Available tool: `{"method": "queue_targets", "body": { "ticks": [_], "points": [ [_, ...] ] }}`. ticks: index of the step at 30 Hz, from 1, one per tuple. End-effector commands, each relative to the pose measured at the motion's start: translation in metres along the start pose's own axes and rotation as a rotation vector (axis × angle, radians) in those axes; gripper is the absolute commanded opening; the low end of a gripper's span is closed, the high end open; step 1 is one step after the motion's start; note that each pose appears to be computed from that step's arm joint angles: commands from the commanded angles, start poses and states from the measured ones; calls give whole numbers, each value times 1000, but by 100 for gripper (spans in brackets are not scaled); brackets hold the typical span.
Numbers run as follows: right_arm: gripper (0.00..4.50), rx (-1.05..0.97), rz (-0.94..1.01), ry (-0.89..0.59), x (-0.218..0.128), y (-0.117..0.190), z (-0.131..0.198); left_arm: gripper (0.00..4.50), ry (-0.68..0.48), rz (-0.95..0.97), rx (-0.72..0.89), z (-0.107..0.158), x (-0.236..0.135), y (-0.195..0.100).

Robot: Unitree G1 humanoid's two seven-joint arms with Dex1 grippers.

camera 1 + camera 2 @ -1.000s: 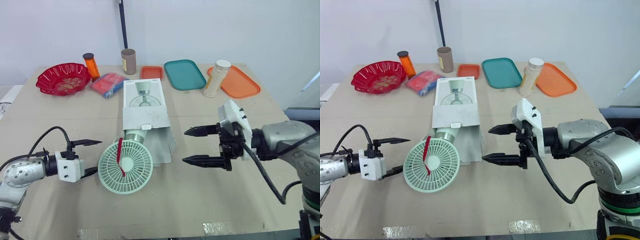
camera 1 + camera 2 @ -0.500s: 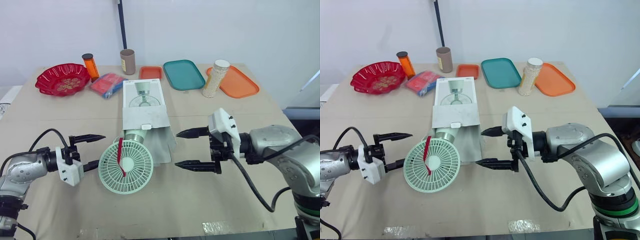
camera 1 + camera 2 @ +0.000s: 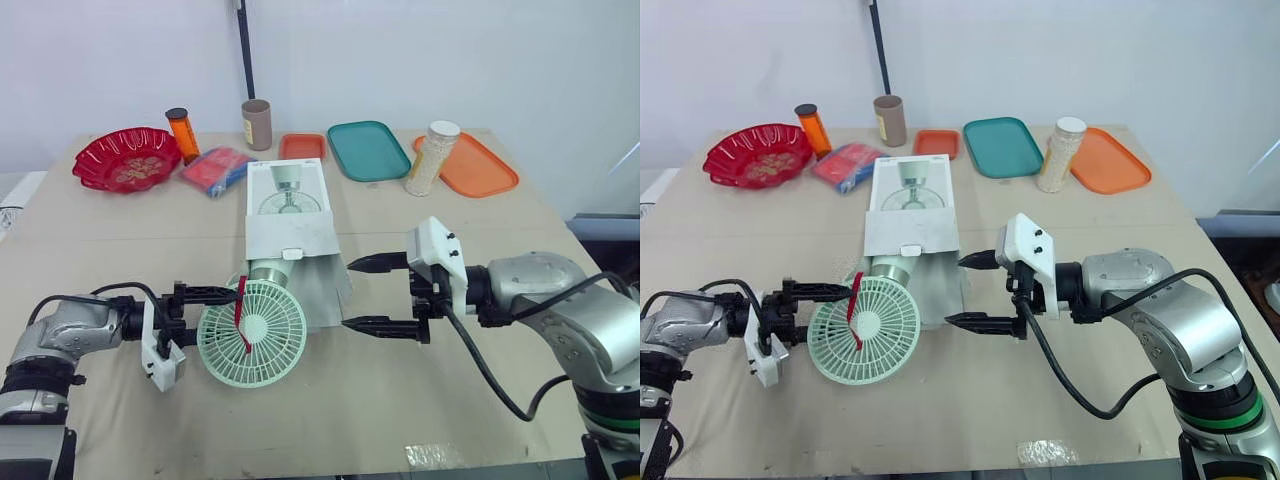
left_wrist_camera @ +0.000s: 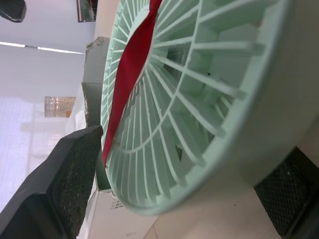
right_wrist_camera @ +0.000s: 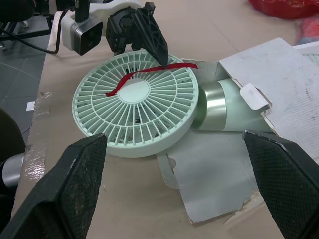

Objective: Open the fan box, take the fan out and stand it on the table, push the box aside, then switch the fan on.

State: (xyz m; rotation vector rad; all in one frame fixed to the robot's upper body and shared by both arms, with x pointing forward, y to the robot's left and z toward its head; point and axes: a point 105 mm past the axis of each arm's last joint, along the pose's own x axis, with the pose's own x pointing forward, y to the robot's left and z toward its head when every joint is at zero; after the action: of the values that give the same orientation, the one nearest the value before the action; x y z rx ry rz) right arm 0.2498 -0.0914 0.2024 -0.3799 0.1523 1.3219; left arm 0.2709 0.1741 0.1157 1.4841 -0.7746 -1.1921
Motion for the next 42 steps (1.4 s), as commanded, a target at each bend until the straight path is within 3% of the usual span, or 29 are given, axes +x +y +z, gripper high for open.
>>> {"method": "queue_targets", "body": {
  "ticks": [1,7,12,18,22,26,38,42],
  "points": [
    [445,-41,4,-20,1,4,7,450,-1,33,72,4,-1,7],
    [445,-40,7,-19,2,5,7,450,14,17,94,0,1,2],
    [450,-42,2,-19,2,3,8,324,37,27,104,-4,0,0],
    [450,-43,0,-18,2,4,7,324,54,59,112,-5,0,-2],
    [450,-43,0,-19,2,4,7,251,47,76,124,-4,1,-3],
    [450,-42,-1,-18,3,4,7,219,69,123,117,-8,1,0],
    [450,-42,7,-21,5,7,8,219,-33,265,108,13,-2,34],
    [450,-42,9,-21,5,7,8,192,-41,270,103,18,0,37]
  ]
}}
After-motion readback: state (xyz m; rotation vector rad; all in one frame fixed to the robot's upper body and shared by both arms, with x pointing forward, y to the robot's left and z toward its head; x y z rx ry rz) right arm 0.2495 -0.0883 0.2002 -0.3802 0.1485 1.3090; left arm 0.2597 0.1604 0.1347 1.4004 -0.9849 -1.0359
